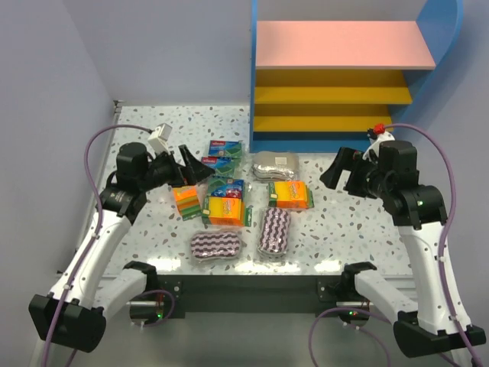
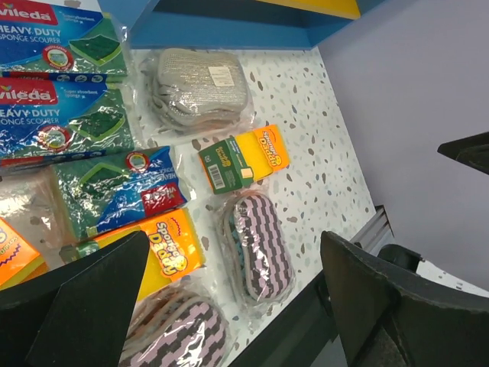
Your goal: Place and organize the cleaning sponges onto the shelf
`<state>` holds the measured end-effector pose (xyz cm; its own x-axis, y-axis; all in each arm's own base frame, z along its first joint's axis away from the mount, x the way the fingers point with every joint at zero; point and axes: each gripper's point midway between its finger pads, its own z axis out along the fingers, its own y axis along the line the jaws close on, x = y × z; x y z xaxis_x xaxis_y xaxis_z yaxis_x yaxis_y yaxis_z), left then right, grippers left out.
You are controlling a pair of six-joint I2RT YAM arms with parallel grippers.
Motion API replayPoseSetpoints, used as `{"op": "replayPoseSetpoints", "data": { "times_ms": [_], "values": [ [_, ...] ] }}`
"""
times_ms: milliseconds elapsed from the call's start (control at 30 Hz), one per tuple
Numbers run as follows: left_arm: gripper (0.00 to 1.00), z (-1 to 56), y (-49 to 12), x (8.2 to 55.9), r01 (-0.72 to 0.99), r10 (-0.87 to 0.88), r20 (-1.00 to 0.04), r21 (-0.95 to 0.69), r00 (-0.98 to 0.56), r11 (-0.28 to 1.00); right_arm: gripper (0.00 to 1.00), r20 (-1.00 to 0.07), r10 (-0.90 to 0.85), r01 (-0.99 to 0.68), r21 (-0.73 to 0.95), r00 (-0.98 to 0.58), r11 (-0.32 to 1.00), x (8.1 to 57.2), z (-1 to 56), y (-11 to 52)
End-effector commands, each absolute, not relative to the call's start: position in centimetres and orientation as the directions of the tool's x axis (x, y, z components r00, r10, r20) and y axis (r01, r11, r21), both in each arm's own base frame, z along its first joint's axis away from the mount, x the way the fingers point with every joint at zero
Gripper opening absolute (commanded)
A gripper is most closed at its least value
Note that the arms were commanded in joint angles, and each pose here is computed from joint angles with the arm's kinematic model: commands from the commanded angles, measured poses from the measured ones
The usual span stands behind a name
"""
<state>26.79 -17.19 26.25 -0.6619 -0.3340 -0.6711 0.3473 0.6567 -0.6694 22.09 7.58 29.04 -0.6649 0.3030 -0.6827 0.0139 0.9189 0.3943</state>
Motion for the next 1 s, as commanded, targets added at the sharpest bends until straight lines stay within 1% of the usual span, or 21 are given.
{"op": "replayPoseSetpoints", "data": {
  "times_ms": [0, 233, 367, 500, 533, 567, 667, 700, 767, 800, 867, 967],
  "values": [
    [1.0, 25.9, -16.9, 26.1, 0.359, -0.307, -0.685, -0.647, -0.661, 0.672, 0.99, -0.672, 0.253, -0.039, 0.386, -0.696, 0.922, 21.9, 28.2, 8.3],
    [1.0, 25.3, -16.7, 25.1, 0.352, -0.314, -0.68, -0.653, -0.662, 0.671, 0.99, -0.542, 0.246, 0.033, 0.372, -0.804, 0.927, 24.0, 22.2, 8.8],
    [1.0, 24.9, -16.6, 24.5, 0.349, -0.31, -0.674, -0.655, -0.67, 0.67, 0.98, -0.543, 0.213, 0.035, 0.318, -0.812, 0.947, 25.9, 20.3, 8.3],
    [1.0, 24.8, -16.5, 24.2, 0.342, -0.311, -0.672, -0.654, -0.672, 0.675, 0.98, -0.512, 0.171, 0.007, 0.306, -0.842, 0.952, 26.7, 18.1, 8.9],
    [1.0, 24.7, -16.4, 24.2, 0.336, -0.312, -0.669, -0.655, -0.675, 0.677, 0.98, -0.479, 0.161, 0.014, 0.296, -0.863, 0.955, 26.6, 16.6, 8.9],
    [1.0, 24.6, -16.3, 24.2, 0.331, -0.312, -0.668, -0.653, -0.675, 0.682, 0.97, -0.479, 0.163, 0.02, 0.288, -0.862, 0.957, 26.9, 16.2, 8.9],
    [1.0, 24.3, -16.2, 24.0, 0.325, -0.311, -0.665, -0.652, -0.679, 0.685, 0.97, -0.48, 0.164, 0.013, 0.301, -0.862, 0.953, 27.7, 16.4, 9.8],
    [1.0, 24.2, -16.2, 23.9, 0.324, -0.311, -0.665, -0.651, -0.678, 0.686, 0.97, -0.48, 0.184, 0.034, 0.304, -0.858, 0.952, 28.1, 16.4, 10.0],
    [1.0, 24.0, -16.1, 23.7, 0.32, -0.313, -0.663, -0.652, -0.68, 0.687, 0.96, -0.474, 0.161, 0.016, 0.295, -0.866, 0.955, 28.7, 15.7, 10.9],
    [1.0, 24.0, -16.1, 23.6, 0.318, -0.314, -0.662, -0.653, -0.68, 0.687, 0.97, -0.481, 0.149, 0.025, 0.253, -0.864, 0.967, 29.0, 15.2, 10.6],
    [1.0, 24.0, -16.0, 23.4, 0.322, -0.317, -0.669, -0.65, -0.673, 0.688, 0.97, -0.456, 0.1, 0.012, 0.192, -0.884, 0.981, 29.3, 13.4, 11.1],
    [1.0, 23.6, -15.9, 23.1, 0.313, -0.319, -0.663, -0.652, -0.678, 0.69, 0.97, -0.443, 0.083, 0.019, 0.146, -0.893, 0.989, 29.8, 11.8, 11.1]
  ]
}}
